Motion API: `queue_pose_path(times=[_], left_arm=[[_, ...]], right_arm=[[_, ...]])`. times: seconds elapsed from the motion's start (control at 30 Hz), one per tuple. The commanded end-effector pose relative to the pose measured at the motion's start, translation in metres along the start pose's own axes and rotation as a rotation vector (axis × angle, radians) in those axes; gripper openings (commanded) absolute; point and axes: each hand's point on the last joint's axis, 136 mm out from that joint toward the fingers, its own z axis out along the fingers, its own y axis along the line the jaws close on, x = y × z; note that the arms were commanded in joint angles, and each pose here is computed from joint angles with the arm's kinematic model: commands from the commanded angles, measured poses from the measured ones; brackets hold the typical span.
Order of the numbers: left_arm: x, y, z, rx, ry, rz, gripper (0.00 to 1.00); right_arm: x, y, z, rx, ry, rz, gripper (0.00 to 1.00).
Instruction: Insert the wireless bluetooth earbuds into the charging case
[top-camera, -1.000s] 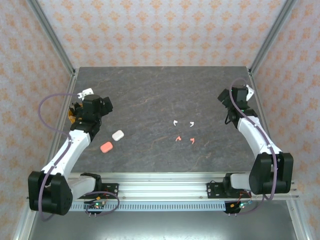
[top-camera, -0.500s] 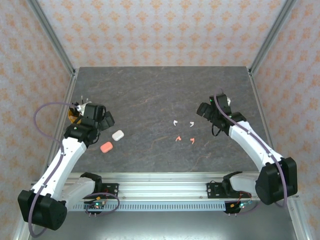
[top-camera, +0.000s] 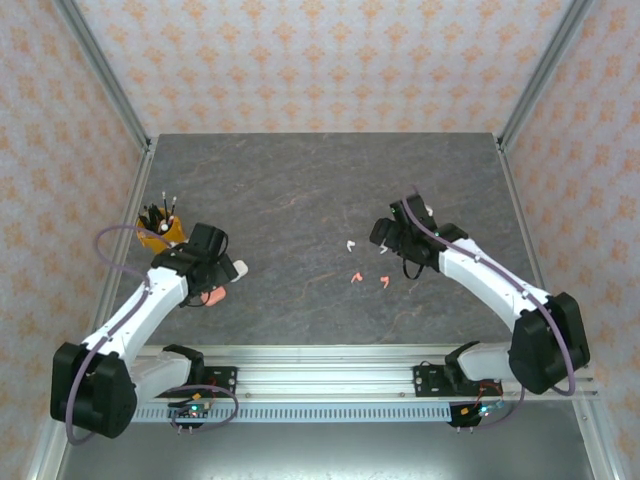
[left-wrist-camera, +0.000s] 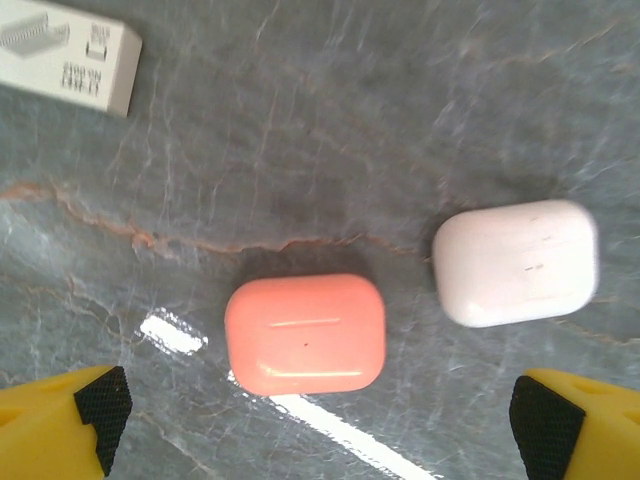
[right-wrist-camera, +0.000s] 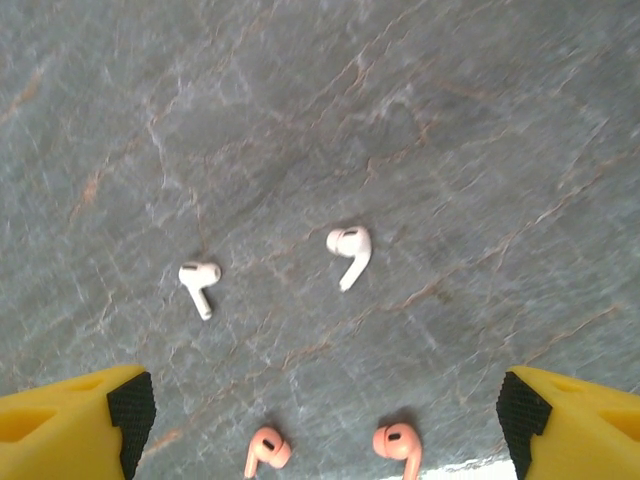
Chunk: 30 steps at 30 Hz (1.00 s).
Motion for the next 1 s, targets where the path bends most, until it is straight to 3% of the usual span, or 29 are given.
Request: queue_pose_path(times=[0.0,0.4,0.97], left_arm=[[0.005,0.003,0.006,-0.026,0.016,-0.026,1.00],[0.013,-0.004,0.038,-0.066,0.080,0.033,0.94],[0.012,0.011,0.059,-0.046,0.116,-0.052,0.83]], right_arm=[[-0.005,0.012,-0.009,-0.004,-0.019,0.012,0.90],[-0.002,0.038,-0.024,-0.027,-0.043,-0.039,0.90],[-0.005,0.032,-0.028,-0.002,-0.064,-0.042,0.90]])
